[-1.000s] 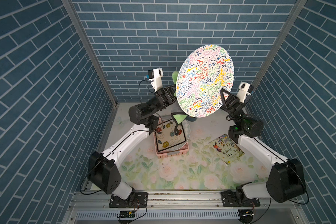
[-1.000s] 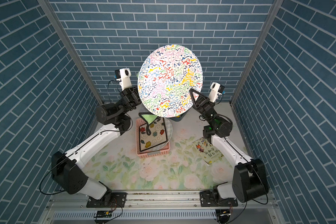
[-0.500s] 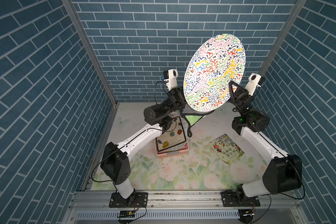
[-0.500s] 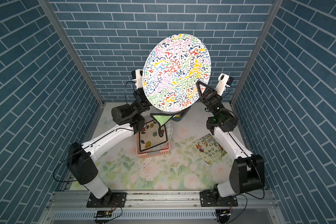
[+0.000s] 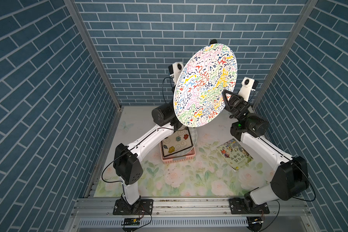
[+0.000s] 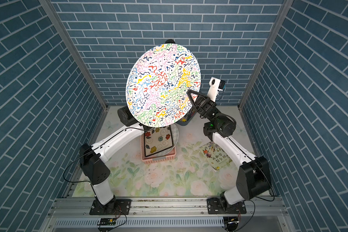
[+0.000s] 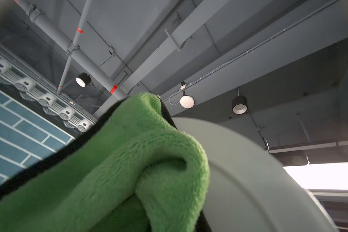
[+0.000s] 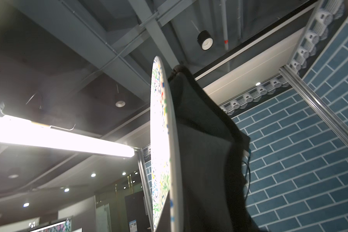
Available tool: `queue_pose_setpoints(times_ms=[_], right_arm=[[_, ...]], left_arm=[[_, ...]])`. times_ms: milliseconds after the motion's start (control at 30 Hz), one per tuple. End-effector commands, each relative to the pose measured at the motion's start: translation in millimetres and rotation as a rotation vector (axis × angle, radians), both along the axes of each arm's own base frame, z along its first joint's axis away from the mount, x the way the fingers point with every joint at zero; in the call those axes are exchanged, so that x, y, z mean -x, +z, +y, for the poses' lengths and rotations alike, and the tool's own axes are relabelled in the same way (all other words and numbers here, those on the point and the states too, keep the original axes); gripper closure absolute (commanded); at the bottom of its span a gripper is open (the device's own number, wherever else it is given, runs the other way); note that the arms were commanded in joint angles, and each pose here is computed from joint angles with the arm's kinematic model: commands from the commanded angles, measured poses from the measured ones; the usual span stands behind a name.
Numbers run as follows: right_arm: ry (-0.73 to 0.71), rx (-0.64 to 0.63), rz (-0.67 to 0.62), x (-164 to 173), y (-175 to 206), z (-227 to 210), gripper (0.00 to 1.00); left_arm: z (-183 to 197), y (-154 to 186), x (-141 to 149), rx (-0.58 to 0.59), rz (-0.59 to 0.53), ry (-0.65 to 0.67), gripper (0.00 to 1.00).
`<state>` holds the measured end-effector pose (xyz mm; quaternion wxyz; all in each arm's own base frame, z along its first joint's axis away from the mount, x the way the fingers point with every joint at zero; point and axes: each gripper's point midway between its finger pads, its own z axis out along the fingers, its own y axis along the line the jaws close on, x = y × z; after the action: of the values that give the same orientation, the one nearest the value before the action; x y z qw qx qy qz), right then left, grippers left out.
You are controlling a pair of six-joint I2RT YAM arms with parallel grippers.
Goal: Wipe the wet plate dry
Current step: Wipe the plate with towel.
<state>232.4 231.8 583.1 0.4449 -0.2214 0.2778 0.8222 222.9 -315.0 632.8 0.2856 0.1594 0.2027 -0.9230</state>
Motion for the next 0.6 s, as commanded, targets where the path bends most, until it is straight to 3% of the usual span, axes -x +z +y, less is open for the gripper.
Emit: queue_pose_setpoints(times_ms=[0, 100, 267, 433, 567], right_arm=[[-0.151, -0.067, -0.07, -29, 13, -24, 1.0], [-0.243, -0.099, -0.01, -51, 8, -58, 1.0], [-0.193, 0.003, -0.003, -22, -31, -36, 1.0], [-0.152, 0.064, -0.002, 6, -50, 4, 1.0], [-0.156, 0.015, -0.009, -4, -32, 5, 1.0]], left_arm=[[4, -14, 40, -0.001, -0.08, -0.068, 1.0], [26, -12, 35, 0.009, -0.076, -0.014, 1.0], [58, 15, 19, 0.047, -0.108, 0.089, 1.0], [44, 24, 15, 0.053, -0.124, 0.041, 1.0], [25, 11, 27, 0.061, -0.102, -0.046, 1.0]])
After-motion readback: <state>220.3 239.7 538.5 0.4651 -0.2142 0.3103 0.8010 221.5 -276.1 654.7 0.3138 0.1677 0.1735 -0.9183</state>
